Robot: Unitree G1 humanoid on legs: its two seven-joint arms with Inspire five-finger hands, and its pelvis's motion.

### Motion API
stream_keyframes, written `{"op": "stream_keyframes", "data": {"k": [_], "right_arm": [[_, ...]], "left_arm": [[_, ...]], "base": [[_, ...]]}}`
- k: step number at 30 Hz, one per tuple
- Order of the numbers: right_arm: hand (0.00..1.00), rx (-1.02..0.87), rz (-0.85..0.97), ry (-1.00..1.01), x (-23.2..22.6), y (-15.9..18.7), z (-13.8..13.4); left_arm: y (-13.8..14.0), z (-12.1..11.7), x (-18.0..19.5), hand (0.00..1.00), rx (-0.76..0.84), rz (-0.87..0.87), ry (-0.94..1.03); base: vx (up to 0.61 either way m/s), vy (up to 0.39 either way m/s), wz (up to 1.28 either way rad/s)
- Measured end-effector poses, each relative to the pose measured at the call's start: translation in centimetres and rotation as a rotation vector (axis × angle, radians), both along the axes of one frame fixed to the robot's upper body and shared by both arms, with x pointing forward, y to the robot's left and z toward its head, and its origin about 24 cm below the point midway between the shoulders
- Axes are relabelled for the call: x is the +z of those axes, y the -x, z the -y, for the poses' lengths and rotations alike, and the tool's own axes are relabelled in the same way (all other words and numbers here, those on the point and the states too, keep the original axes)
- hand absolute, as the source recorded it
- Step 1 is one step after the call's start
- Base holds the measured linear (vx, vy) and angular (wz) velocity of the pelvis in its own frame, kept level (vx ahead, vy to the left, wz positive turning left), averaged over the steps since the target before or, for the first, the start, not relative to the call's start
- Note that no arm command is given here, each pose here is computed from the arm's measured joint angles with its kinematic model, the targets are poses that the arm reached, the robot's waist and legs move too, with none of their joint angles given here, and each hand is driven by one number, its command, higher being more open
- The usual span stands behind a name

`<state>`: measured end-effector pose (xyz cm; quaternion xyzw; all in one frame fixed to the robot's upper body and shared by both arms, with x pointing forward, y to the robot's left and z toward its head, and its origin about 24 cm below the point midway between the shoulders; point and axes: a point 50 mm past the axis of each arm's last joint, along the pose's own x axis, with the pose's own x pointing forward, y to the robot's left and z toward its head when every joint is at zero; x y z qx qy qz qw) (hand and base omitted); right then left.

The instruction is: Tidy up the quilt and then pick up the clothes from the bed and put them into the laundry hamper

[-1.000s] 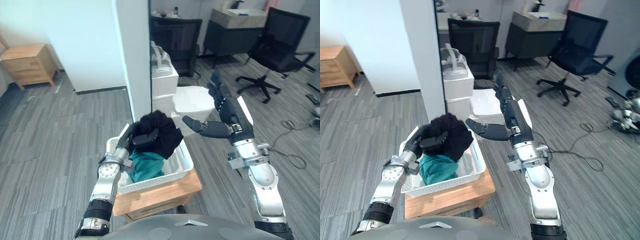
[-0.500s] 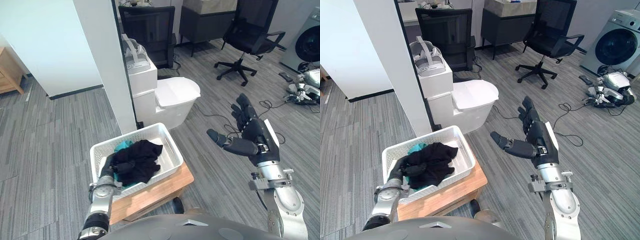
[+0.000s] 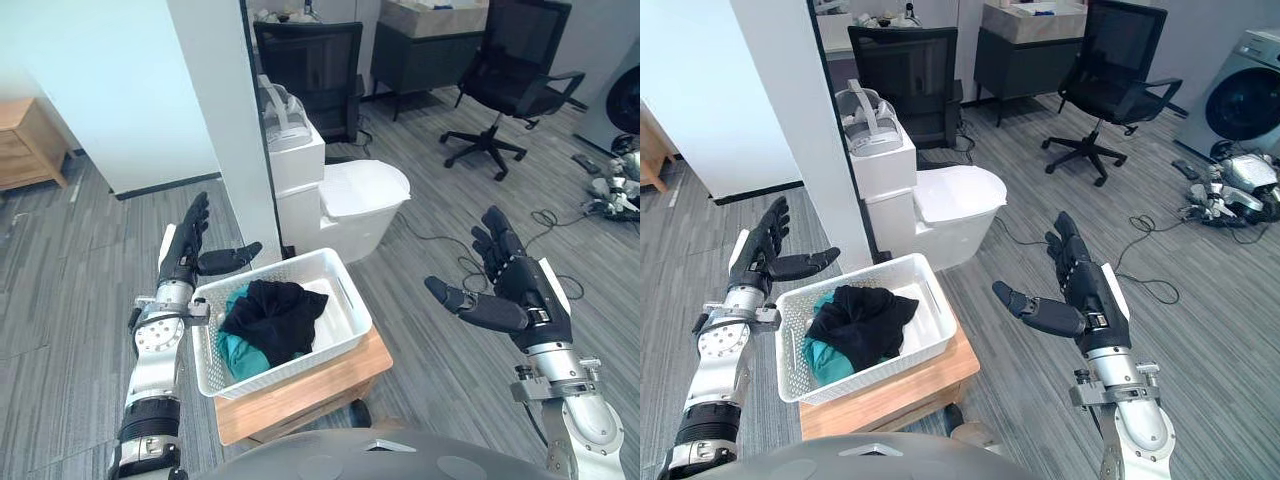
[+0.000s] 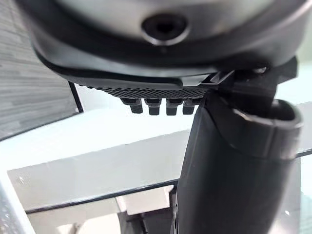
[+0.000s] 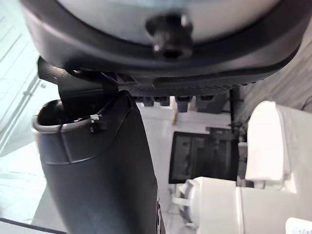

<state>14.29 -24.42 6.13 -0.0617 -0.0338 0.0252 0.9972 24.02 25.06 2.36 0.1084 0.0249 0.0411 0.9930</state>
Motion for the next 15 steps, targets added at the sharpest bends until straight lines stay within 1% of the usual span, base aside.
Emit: {"op": "stream_keyframes", "data": {"k": [2,5,8,9,11,13,14,15], "right_arm": [[1.0,0.005,0.007,0.001,0.2,-0.1,-0.1],[1.0,0.017,0.026,0.007,0.7,-0.2,-0.4],[1.0,0.006,-0.022,0.033,0.0,-0.3,-0.4],[1.0,-0.018,-0.053,0.028,-0.7,-0.2,-0.2],[1.0,-0.097,-0.119,-0.016,-2.6,0.2,0.0],[1.0,-0.24,-0.223,-0.105,-5.8,1.0,-0.1],[1.0,-0.339,-0.292,-0.152,-7.7,1.9,-0.1],[1.0,-0.388,-0.328,-0.17,-8.6,2.4,-0.1]], "left_arm": [[0.1,0.2,-0.1,1.0,-0.039,-0.007,0.037],[0.1,0.3,0.2,1.0,-0.05,-0.007,0.045],[0.5,0.3,2.0,1.0,-0.049,0.073,0.121],[0.7,0.0,2.5,1.0,-0.037,0.102,0.155],[1.4,-1.1,2.8,1.0,0.024,0.123,0.167],[3.6,-3.1,1.7,1.0,0.157,0.095,0.182],[5.4,-4.2,0.6,1.0,0.251,0.058,0.205],[6.5,-4.7,0.0,1.0,0.301,0.041,0.229]], "base": [[-0.07,-0.014,0.04],[-0.06,-0.015,0.08],[-0.06,-0.018,0.19],[-0.06,-0.005,0.18],[-0.06,-0.001,0.21],[-0.05,-0.003,0.24],[-0.03,0.0,0.24],[-0.04,0.007,0.35]]}}
